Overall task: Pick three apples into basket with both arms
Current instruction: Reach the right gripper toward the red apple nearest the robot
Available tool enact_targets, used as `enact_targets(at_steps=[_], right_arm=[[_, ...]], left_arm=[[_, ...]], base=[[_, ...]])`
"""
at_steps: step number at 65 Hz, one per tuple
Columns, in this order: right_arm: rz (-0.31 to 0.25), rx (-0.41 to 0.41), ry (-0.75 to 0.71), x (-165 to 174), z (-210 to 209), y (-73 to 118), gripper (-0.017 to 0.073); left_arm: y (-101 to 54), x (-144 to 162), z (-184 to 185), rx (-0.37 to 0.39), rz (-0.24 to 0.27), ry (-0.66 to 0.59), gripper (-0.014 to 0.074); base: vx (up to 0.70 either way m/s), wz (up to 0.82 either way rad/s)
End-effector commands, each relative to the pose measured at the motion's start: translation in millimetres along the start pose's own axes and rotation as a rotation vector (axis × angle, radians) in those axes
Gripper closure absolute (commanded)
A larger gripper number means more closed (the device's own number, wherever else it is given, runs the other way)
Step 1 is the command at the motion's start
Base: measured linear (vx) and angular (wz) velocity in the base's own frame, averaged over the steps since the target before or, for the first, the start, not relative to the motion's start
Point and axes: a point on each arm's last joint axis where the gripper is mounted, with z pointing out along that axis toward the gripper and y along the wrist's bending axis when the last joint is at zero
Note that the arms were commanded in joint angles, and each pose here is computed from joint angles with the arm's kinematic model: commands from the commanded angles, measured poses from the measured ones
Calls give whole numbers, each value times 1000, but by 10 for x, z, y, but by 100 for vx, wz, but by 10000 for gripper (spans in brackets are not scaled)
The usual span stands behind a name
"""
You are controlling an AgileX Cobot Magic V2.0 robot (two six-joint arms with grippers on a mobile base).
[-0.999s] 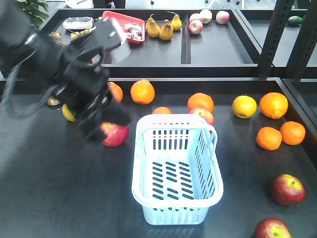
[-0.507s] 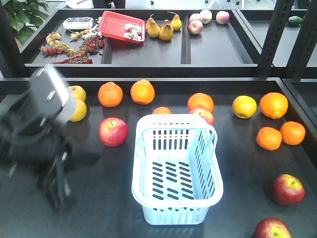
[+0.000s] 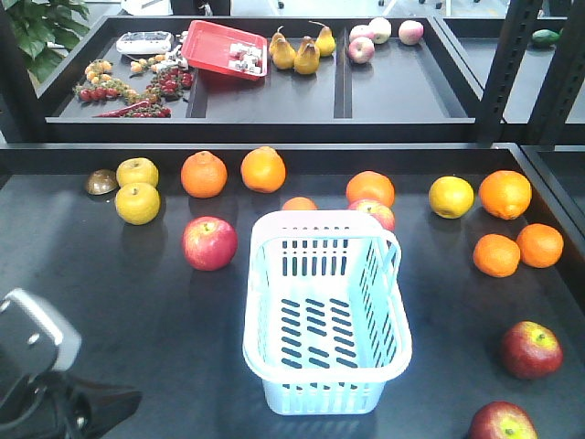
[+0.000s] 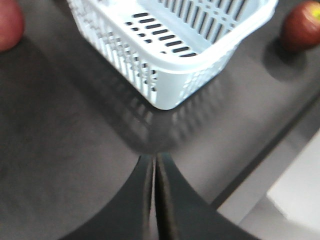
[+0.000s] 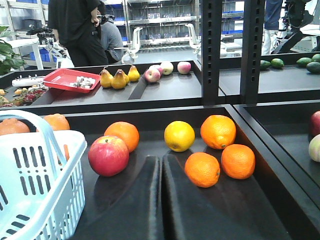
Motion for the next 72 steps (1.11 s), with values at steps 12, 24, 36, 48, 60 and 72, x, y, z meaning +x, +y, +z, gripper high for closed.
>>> enact_targets(at_steps=[12,24,36,48,60,72], right_arm=[[501,-47,-169,-128,-8,4,563],[863,-54,-149,-111,-5,-11,563],[839,-74,-133,-240,-32,20,563],[468,-97,-125,-806,-142,98,563],[139,-37,117,-1218,-31,118,563],[43,-3,220,-1402,175,102,563]], left_arm=[[67,52,-2,-65,-120,-106,601],[68,50,-2,-67,-120,-108,601],[68,51,-2,-66,-120,-107,600],[64,54,-1,-63,-120,-104,601],[66,52,-2,-65,-120,-106,601],[66,52,-2,-65,-120,-106,601]], base=[[0,0],[0,0],[0,0],[0,0],[0,0],[0,0]])
